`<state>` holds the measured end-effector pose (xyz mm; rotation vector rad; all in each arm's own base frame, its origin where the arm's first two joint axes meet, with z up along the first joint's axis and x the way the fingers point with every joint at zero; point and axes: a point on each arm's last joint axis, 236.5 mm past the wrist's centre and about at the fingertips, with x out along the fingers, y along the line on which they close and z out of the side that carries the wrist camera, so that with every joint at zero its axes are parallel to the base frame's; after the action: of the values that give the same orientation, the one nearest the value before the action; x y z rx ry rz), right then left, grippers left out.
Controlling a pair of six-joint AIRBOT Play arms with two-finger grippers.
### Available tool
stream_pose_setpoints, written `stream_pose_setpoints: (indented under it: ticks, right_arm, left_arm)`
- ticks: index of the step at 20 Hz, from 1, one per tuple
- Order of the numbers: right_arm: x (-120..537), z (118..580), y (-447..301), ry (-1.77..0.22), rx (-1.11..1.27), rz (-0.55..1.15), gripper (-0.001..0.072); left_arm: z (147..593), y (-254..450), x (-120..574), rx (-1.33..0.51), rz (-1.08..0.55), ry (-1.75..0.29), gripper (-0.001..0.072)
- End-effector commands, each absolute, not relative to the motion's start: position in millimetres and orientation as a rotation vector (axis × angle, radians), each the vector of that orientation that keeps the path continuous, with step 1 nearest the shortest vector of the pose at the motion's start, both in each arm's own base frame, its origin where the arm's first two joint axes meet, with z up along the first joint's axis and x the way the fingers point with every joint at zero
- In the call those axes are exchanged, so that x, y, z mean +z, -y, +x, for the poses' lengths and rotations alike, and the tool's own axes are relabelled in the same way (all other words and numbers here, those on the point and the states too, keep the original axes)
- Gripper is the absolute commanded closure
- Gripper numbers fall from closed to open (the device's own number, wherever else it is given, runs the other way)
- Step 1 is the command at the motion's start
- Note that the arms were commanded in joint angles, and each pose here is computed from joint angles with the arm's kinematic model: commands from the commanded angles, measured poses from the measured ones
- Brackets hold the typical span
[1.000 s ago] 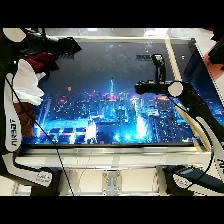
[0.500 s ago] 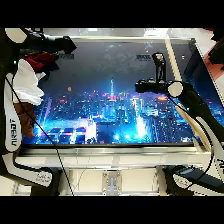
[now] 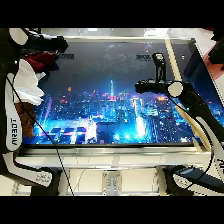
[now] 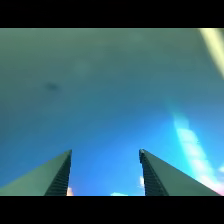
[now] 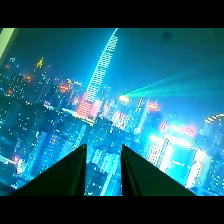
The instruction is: Fold the shirts.
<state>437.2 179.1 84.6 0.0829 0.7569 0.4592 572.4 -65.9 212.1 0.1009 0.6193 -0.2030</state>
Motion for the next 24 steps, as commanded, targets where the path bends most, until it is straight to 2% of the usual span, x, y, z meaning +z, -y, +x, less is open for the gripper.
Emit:
stream_pose_setpoints:
  ticks: [1,3,5,6,8,10,12,18,24]
  right_arm:
    - [76.6,428.1,-180.5,-0.806,0.475,0.073,0.0443]
    - [69.5,418.9,-181.4,-0.852,0.489,0.065,0.0442]
    - [65.4,412.9,-182.1,-0.882,0.498,0.062,0.0438]
    - [64.6,411.7,-182.2,-0.888,0.500,0.062,0.0403]
    - [64.7,411.7,-182.3,-0.893,0.490,0.083,0.0376]
    - [64.6,411.7,-182.2,-0.897,0.483,0.096,0.0376]
    - [66.2,414.1,-181.8,-0.895,0.462,0.133,0.0376]
    - [76.0,425.7,-182.7,-0.860,0.404,0.261,0.0376]
    - [77.3,426.6,-183.5,-0.859,0.397,0.285,0.0377]
  left_arm:
    - [597.7,-38.0,218.8,0.180,0.305,-0.550,0.0225]
    - [604.7,-96.3,195.1,0.313,0.240,-0.575,0.0200]
    - [602.8,-146.2,144.5,0.387,0.066,-0.665,0.0099]
    - [599.2,-167.8,112.0,0.403,-0.044,-0.723,0.0061]
    - [603.1,-187.5,60.6,0.376,-0.271,-0.770,0.0057]
    - [616.2,-192.8,25.1,0.311,-0.356,-0.770,0.0048]
    - [625.9,-193.6,-3.9,0.261,-0.242,-0.790,0.0005]
    - [637.4,-192.2,-69.6,0.258,0.023,-0.865,0.0006]
    - [619.5,-197.4,-103.2,0.302,0.076,-0.982,0.0014]
